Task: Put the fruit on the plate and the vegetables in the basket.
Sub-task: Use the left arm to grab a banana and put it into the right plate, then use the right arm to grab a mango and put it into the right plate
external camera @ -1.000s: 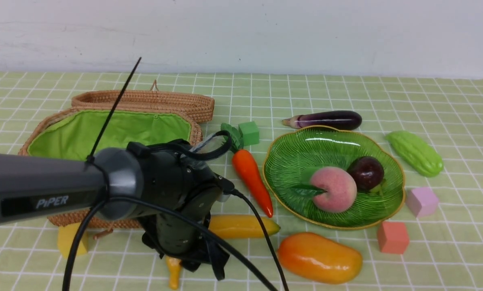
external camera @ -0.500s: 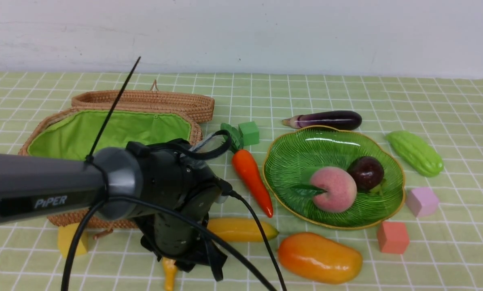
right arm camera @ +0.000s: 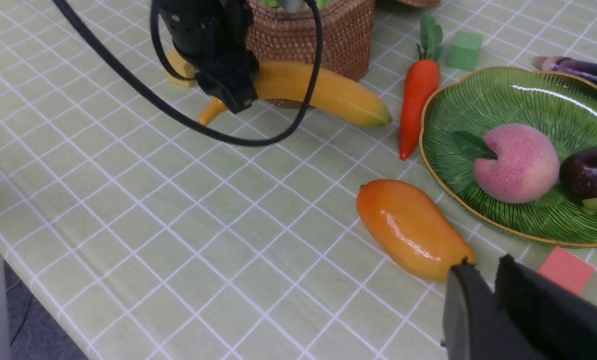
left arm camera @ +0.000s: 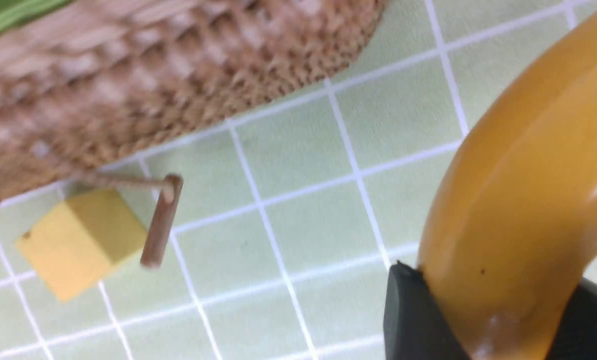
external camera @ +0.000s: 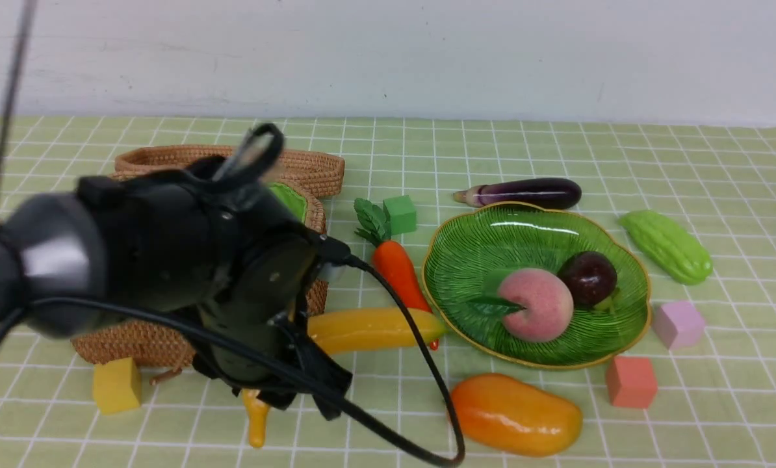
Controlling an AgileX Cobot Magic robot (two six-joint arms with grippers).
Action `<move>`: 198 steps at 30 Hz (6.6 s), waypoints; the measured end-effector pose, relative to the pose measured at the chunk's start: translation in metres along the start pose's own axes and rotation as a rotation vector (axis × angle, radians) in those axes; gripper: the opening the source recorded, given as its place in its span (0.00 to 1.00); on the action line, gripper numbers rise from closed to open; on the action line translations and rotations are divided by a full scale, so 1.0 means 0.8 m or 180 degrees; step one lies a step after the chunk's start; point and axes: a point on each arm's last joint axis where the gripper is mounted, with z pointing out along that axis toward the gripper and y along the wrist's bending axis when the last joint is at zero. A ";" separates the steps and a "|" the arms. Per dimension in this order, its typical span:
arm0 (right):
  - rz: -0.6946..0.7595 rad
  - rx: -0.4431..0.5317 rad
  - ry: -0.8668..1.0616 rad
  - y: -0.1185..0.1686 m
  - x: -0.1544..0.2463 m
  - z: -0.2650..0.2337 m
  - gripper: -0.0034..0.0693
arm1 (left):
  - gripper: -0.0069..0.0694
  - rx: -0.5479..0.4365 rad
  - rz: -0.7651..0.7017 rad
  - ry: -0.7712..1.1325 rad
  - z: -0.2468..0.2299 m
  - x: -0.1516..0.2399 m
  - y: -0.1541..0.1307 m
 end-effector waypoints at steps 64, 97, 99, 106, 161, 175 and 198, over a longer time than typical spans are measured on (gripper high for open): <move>0.0610 0.0820 0.0030 -0.029 0.004 -0.004 0.07 | 0.48 -0.0025 0.0813 -0.1620 0.071 -0.237 -0.134; 0.0632 0.0609 0.0484 -0.036 -0.013 0.015 0.09 | 0.07 0.0794 0.0424 -0.1404 -0.218 -0.137 -0.051; 0.0628 0.0603 0.0493 -0.036 -0.015 0.014 0.09 | 0.07 0.0806 0.0425 -0.1347 -0.223 -0.119 -0.045; 0.0625 0.0601 0.0513 -0.036 -0.014 0.014 0.09 | 0.07 0.0965 0.0359 -0.1394 -0.222 -0.046 -0.021; -0.0553 -0.0383 0.2813 -0.042 -0.043 0.279 0.58 | 0.07 0.1693 -0.0011 -0.2643 -0.200 0.208 0.061; -0.0884 -0.0208 0.2967 -0.055 0.004 0.366 0.96 | 0.07 0.1634 0.0033 -0.2543 -0.196 0.211 0.061; -0.0975 -0.0170 0.3020 -0.061 0.021 0.388 0.93 | 0.07 0.1627 0.0037 -0.2539 -0.196 0.211 0.061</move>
